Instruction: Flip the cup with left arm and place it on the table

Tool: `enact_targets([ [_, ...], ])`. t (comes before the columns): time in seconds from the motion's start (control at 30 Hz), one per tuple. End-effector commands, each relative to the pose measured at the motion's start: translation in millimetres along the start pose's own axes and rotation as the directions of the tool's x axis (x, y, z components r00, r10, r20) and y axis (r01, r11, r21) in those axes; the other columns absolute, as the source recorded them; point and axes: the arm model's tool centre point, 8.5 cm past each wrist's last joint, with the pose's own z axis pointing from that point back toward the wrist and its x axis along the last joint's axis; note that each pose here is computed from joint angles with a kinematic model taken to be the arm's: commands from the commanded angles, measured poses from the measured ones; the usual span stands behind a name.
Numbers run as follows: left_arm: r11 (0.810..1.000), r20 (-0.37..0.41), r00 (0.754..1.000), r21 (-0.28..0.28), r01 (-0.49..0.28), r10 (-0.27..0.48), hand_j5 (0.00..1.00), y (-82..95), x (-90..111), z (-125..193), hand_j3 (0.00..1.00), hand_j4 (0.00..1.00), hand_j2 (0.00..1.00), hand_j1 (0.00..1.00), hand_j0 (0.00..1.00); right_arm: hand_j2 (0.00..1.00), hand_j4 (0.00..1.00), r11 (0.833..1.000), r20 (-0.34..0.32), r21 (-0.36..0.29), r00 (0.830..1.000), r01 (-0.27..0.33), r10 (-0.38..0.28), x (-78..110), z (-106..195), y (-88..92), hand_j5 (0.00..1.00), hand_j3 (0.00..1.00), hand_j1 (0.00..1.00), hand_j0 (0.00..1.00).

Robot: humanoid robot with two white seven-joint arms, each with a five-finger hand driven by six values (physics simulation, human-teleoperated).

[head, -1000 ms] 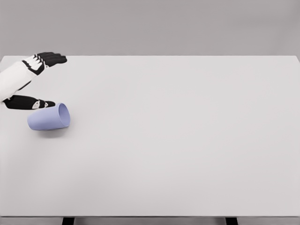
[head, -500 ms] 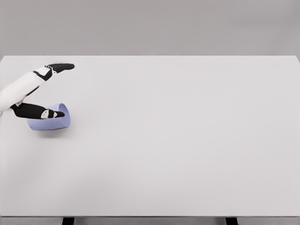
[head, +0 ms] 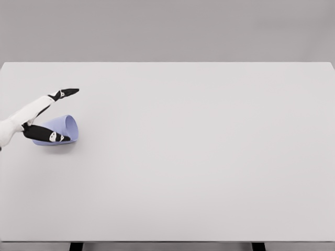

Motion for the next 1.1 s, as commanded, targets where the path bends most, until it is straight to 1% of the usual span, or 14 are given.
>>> enact_targets([
  [0.0, 1.000, -0.039, 0.999, -0.027, -0.008, 0.007, 1.00, -3.7, -4, 0, 1.00, 1.00, 1.00, 1.00, 1.00, 1.00, 1.00, 1.000, 0.000, 0.000, 1.000, 0.000, 0.000, -0.1, 0, 0.0, 1.00, 1.00, 1.00, 1.00],
  [0.1, 1.000, -0.042, 0.999, -0.028, -0.010, 0.008, 1.00, -4.2, -5, 0, 1.00, 1.00, 1.00, 1.00, 1.00, 1.00, 1.00, 1.000, 0.000, 0.000, 1.000, 0.000, 0.000, -0.1, 0, 0.0, 1.00, 1.00, 1.00, 1.00],
  [0.2, 0.999, -0.065, 0.998, -0.043, -0.014, 0.011, 1.00, -5.5, -7, 0, 1.00, 1.00, 1.00, 1.00, 1.00, 1.00, 1.00, 1.000, 0.000, 0.000, 1.000, 0.000, 0.000, -0.1, 0, 0.0, 1.00, 1.00, 1.00, 1.00],
  [0.27, 0.999, -0.101, 0.995, -0.044, -0.018, 0.014, 1.00, -6.5, -11, 1, 1.00, 1.00, 1.00, 1.00, 1.00, 1.00, 1.00, 1.000, 0.000, 0.000, 1.000, 0.000, 0.000, -0.1, 0, 0.0, 1.00, 1.00, 1.00, 1.00],
  [0.4, 0.999, -0.147, 0.989, -0.036, -0.034, 0.029, 1.00, -9.1, -15, -2, 1.00, 1.00, 1.00, 1.00, 1.00, 1.00, 1.00, 1.000, 0.000, 0.000, 1.000, 0.000, 0.000, -0.1, 0, 0.0, 1.00, 1.00, 1.00, 1.00],
  [0.57, 0.999, -0.230, 0.973, -0.017, -0.040, 0.035, 1.00, -9.0, -22, -5, 1.00, 1.00, 1.00, 1.00, 1.00, 1.00, 1.00, 1.000, 0.000, 0.000, 1.000, 0.000, 0.000, -0.1, 0, 0.0, 1.00, 1.00, 1.00, 1.00],
  [0.7, 0.999, -0.257, 0.965, -0.013, -0.049, 0.044, 1.00, -10.7, -25, -5, 1.00, 1.00, 1.00, 1.00, 1.00, 1.00, 1.00, 1.000, 0.000, 0.000, 1.000, 0.000, 0.000, -0.1, 0, 0.0, 1.00, 1.00, 1.00, 1.00],
  [0.9, 0.998, -0.255, 0.965, -0.020, -0.058, 0.051, 1.00, -15.7, -25, -7, 1.00, 1.00, 1.00, 1.00, 1.00, 1.00, 1.00, 1.000, 0.000, 0.000, 1.000, 0.000, 0.000, -0.1, 0, 0.0, 1.00, 1.00, 1.00, 1.00],
  [0.97, 0.999, -0.255, 0.966, -0.017, -0.040, 0.034, 1.00, -15.3, -24, -7, 1.00, 1.00, 1.00, 1.00, 1.00, 1.00, 1.00, 1.000, 0.000, 0.000, 1.000, 0.000, 0.000, -0.1, 0, 0.0, 1.00, 1.00, 1.00, 1.00],
  [1.0, 0.999, -0.253, 0.967, -0.015, -0.031, 0.027, 1.00, -18.5, -24, -10, 1.00, 1.00, 1.00, 1.00, 1.00, 1.00, 1.00, 1.000, 0.000, 0.000, 1.000, 0.000, 0.000, -0.1, 0, 0.0, 1.00, 1.00, 1.00, 1.00],
  [1.07, 0.999, -0.254, 0.967, -0.012, -0.038, 0.033, 1.00, -20.7, -25, -12, 1.00, 1.00, 1.00, 1.00, 1.00, 1.00, 1.00, 1.000, 0.000, 0.000, 1.000, 0.000, 0.000, -0.1, 0, 0.0, 1.00, 1.00, 1.00, 1.00],
])
